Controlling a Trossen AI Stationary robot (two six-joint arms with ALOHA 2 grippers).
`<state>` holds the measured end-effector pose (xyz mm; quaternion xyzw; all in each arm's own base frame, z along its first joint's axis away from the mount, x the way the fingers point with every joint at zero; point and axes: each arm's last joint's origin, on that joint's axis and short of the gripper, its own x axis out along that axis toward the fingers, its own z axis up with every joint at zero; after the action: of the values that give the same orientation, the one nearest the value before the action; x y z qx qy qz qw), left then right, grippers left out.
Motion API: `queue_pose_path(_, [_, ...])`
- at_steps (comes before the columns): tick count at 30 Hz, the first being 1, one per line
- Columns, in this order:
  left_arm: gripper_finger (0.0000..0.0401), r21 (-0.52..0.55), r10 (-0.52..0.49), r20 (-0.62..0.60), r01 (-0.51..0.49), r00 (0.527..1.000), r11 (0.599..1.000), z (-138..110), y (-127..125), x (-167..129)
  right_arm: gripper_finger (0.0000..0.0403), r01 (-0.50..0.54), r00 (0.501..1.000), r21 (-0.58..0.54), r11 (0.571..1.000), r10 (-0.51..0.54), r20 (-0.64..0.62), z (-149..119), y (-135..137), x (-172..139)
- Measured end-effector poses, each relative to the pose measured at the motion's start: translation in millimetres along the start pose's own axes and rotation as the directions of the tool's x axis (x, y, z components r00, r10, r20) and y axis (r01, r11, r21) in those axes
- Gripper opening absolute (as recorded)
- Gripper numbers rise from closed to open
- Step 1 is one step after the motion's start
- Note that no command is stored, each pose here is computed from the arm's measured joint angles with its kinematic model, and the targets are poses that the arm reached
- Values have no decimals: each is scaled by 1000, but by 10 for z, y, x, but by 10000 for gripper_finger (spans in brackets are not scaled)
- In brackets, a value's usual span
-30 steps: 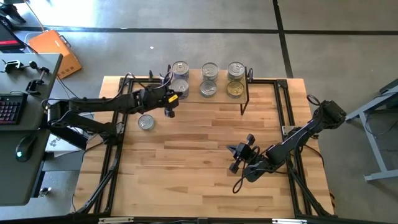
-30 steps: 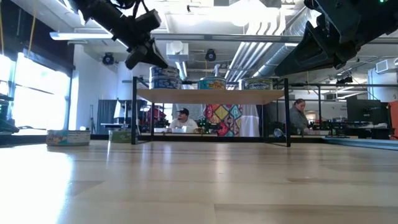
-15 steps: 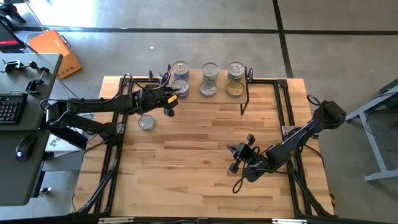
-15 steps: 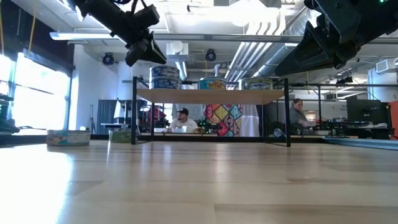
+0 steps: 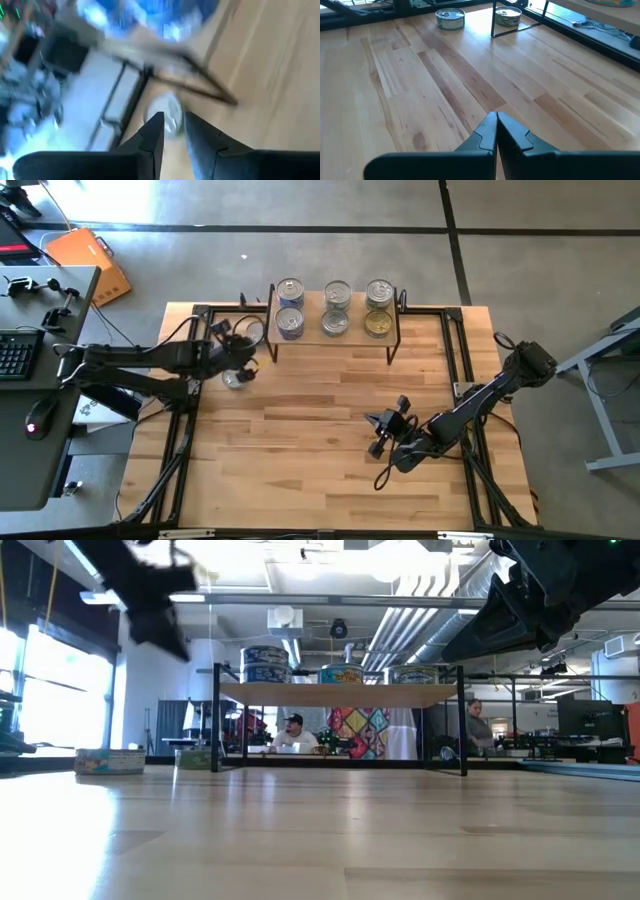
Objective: Stack canned seafood by type on shelf
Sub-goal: Stack the yellow-blue tuna can on top of the other yellow-blue tuna can on the shelf
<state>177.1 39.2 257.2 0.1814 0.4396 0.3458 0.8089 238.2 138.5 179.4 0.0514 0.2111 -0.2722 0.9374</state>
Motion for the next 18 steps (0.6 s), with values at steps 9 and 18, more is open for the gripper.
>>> queue_pose_path(9, [60, -108, -44, -16, 42, 999, 993, -215, -75, 243, 2, 9, 1000, -11, 1000, -9, 6, 2, -5, -1])
queue_pose_path(18, [60, -62, -146, -108, 140, 983, 988, -320, 71, 413, 2, 48, 999, 1, 999, -48, 6, 37, -58, 82])
